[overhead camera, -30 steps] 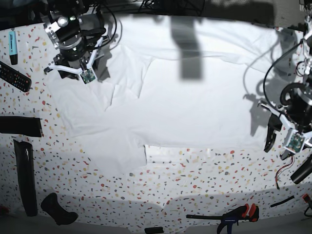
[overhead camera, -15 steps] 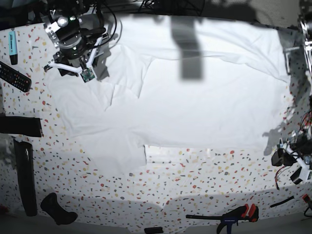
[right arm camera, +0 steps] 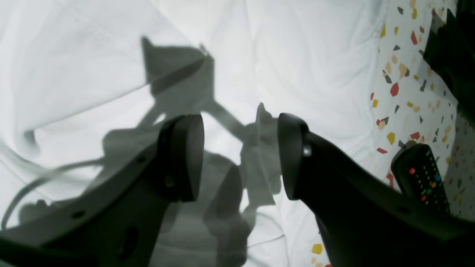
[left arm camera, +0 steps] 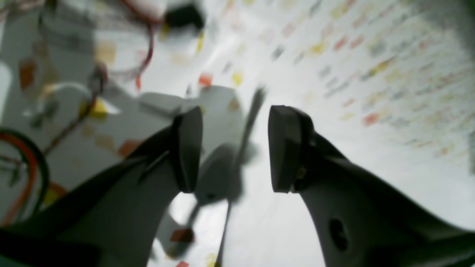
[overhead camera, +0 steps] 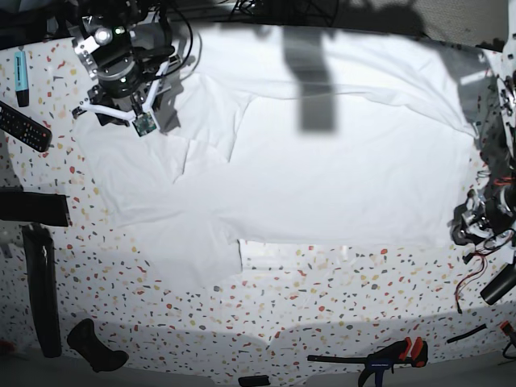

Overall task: Fold the T-shirt properly
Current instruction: 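Move the left gripper down to the shirt's hem corner, then move the right gripper to the hem corner and grasp it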

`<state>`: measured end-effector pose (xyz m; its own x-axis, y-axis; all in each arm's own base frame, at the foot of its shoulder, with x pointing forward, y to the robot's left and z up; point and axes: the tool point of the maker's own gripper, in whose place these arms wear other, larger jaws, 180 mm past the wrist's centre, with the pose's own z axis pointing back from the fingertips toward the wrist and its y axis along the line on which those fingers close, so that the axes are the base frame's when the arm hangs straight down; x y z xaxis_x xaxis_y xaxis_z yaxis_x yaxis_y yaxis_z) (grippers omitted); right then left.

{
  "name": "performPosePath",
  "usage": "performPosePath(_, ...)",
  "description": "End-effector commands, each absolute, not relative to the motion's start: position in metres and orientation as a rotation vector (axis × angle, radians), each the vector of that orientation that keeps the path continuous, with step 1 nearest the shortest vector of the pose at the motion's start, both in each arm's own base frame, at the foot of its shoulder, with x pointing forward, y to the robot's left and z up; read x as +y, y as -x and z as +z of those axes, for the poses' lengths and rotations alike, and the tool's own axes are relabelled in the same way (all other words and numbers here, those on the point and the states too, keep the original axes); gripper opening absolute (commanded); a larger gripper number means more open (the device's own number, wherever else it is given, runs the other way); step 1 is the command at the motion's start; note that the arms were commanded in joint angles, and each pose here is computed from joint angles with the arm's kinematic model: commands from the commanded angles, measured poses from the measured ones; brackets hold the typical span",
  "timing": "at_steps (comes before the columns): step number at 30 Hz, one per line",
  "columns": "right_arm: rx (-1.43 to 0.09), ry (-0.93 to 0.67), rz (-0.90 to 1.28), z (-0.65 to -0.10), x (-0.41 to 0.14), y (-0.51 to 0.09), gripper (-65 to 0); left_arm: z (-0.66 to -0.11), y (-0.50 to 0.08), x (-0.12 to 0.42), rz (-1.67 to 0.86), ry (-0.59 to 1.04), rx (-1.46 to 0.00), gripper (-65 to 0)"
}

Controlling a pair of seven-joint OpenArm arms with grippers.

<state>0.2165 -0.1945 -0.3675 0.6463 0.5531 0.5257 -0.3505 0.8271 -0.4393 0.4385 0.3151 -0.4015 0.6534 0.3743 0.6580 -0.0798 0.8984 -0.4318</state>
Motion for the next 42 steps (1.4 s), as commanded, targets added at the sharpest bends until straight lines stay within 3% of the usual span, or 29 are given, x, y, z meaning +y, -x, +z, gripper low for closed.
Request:
performPosePath(1, -0.736, 0.328, 0.529, -0.357, -0.195, -0.223, -33.4, -0.378, -0.458, 0.317, 0.267, 0.4, -0.916, -36.8)
performPosePath(10, -0.735, 0.328, 0.529, -0.358, -0.195, -0.223, -33.3, -0.393, -0.468, 0.264, 0.231, 0.457, -0.931, -36.8)
performPosePath(21, -0.736, 0.327, 0.529, -0.358, -0.195, -0.223, -33.4, -0.396, -0.463, 0.278, 0.193, 0.397, -0.915, -37.1)
performPosePath(25, -0.736, 0.328, 0.529, -0.357, -0.195, -0.223, -33.4, -0.397, -0.461, 0.276, 0.199, 0.416, -0.891, -45.4)
performPosePath(30, -0.779, 0.348, 0.53, -0.347, -0.196, -0.237, -33.4, -0.38, -0.471, 0.272, 0.229, 0.468, -0.931, -65.0)
performPosePath(42, -1.025, 0.314, 0.395, -0.272, -0.192, -0.349, -33.4, -0.362, -0.481, 0.271, 0.189, 0.463, -0.973, -65.0)
